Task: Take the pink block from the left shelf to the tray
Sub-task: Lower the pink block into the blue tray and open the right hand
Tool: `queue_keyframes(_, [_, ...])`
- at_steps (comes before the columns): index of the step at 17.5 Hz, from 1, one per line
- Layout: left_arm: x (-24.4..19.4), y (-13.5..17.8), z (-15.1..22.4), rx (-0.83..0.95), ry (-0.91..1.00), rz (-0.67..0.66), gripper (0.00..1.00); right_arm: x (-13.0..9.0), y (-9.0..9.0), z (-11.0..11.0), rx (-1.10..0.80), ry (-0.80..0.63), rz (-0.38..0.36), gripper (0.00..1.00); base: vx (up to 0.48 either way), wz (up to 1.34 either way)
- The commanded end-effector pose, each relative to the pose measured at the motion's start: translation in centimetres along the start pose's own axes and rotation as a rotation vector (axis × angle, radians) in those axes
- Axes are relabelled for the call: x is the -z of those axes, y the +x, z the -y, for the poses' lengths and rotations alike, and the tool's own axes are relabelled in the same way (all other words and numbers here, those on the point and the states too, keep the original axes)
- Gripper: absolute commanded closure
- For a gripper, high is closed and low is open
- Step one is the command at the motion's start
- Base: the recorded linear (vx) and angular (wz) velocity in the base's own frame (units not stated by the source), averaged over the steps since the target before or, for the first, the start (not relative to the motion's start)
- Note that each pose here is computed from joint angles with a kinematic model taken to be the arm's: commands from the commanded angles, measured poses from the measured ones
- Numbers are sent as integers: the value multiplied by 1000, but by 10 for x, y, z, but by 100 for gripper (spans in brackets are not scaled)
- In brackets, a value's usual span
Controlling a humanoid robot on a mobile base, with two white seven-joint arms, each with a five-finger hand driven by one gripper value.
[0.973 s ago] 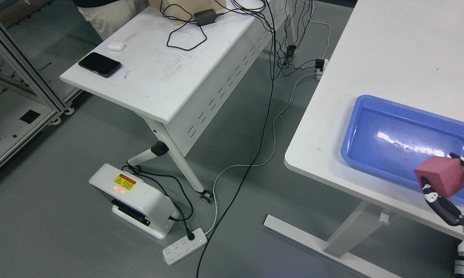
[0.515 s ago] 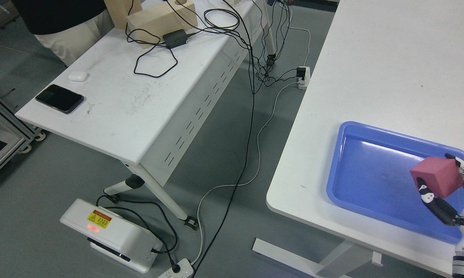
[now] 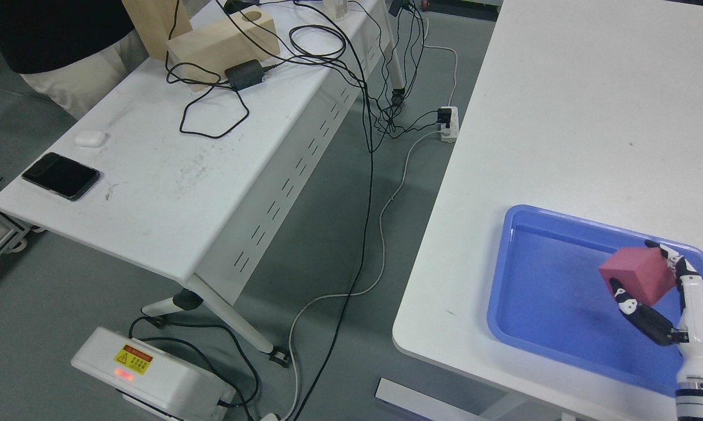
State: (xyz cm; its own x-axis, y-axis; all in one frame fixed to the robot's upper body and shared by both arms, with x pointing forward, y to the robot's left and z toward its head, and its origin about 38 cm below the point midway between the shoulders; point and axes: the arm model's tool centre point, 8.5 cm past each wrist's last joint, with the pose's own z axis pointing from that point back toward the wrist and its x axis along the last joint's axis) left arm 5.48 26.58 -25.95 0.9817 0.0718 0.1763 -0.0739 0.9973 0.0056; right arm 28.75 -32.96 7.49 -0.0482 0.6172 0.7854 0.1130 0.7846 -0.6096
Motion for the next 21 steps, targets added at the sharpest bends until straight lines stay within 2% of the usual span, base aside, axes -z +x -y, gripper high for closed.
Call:
queue_keyframes(1, [0,7,-11,-4,18,19,0,0,-2,4,45,14,-3,25,56,-6])
queue_keyframes(6, [0,7,-11,-4,18,19,0,1,-1,1,113,46,10,2,21,-3])
queue_keyframes(7, [0,7,-11,-4,18,19,0,1,0,1,114,46,12,1,0,0])
queue_keyframes(11, [0,7,-11,-4,18,19,0,1,-1,8,138,1,17,1,0,0])
queue_keyframes(15, [0,7,-11,-4,18,19,0,-4,-10,36,346,-171,22,0,-4,0])
queue_keyframes(21, [0,7,-11,-4,18,19,0,-6,-14,32,368,-134,-15,0,-33,0])
